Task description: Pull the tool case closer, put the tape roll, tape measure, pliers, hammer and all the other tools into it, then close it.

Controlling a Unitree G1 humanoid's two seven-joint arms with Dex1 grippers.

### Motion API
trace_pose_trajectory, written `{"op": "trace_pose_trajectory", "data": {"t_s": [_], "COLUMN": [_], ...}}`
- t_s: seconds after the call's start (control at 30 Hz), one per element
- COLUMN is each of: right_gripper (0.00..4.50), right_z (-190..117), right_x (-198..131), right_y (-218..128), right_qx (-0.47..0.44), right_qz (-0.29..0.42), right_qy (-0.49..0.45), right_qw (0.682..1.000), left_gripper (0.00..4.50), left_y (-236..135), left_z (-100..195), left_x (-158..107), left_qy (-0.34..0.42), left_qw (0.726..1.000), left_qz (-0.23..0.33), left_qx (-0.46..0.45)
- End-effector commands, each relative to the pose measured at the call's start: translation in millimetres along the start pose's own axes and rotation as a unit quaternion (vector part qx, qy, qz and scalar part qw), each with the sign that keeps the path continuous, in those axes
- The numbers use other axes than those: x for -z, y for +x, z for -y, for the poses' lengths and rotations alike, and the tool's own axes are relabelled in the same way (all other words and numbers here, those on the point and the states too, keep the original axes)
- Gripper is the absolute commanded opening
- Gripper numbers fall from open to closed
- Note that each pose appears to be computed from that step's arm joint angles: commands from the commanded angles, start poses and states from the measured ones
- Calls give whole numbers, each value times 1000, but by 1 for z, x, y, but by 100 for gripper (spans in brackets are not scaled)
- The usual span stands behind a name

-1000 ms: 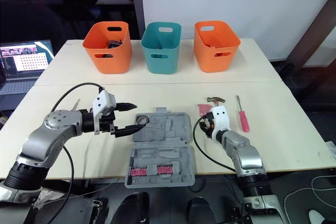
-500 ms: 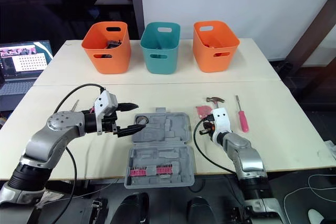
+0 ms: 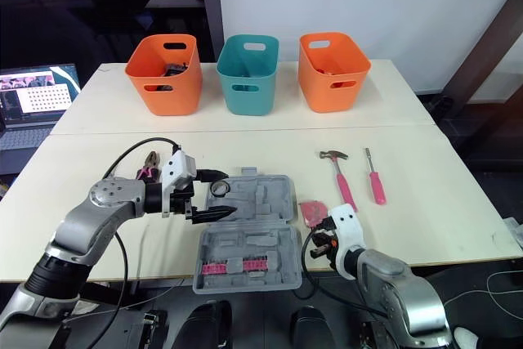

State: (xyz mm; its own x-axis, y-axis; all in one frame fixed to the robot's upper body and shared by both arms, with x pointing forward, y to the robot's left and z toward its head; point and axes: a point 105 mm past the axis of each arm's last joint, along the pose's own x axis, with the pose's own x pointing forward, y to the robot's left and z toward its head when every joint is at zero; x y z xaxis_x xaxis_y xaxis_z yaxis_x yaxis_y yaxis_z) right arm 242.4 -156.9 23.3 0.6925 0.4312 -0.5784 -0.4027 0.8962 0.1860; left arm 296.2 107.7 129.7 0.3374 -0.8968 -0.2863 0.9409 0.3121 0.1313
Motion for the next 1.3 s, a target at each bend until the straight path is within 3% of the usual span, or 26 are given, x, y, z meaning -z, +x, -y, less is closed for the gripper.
{"op": "trace_pose_trajectory", "data": {"t_s": [0.03, 0.33, 0.7, 0.87, 1.0, 1.03, 1.17, 1.3], "right_gripper": [3, 3, 3, 215, 421, 446, 446, 446], "right_z": [-6, -17, -11, -5, -5, -4, 3, 11], "right_x": [-3, 15, 10, 0, -3, -5, -18, -57], "right_y": [-8, -17, -22, -39, -52, -55, -66, -70], "right_qx": [-8, -9, 5, -10, -34, -38, -61, -89], "right_qz": [11, -4, 10, 13, -1, -3, -17, -8], "right_qy": [7, 38, 55, 47, 29, 23, -29, -153], "right_qw": [1000, 999, 998, 999, 999, 999, 998, 984], "left_gripper": [450, 450, 450, 450, 450, 450, 450, 450], "left_y": [-1, 3, 3, -3, -14, -18, -37, -55], "left_z": [-1, 0, -2, -5, -5, -5, -4, 0], "left_x": [-9, -10, -7, -6, 0, 2, 5, 12], "left_qy": [29, 28, 28, 30, 16, 11, 14, 16], "left_qw": [1000, 999, 999, 999, 1000, 1000, 1000, 999], "left_qz": [6, 8, 7, 7, 5, 4, 4, -6], "left_qx": [6, 18, 17, 9, -1, -5, -20, -33]}}
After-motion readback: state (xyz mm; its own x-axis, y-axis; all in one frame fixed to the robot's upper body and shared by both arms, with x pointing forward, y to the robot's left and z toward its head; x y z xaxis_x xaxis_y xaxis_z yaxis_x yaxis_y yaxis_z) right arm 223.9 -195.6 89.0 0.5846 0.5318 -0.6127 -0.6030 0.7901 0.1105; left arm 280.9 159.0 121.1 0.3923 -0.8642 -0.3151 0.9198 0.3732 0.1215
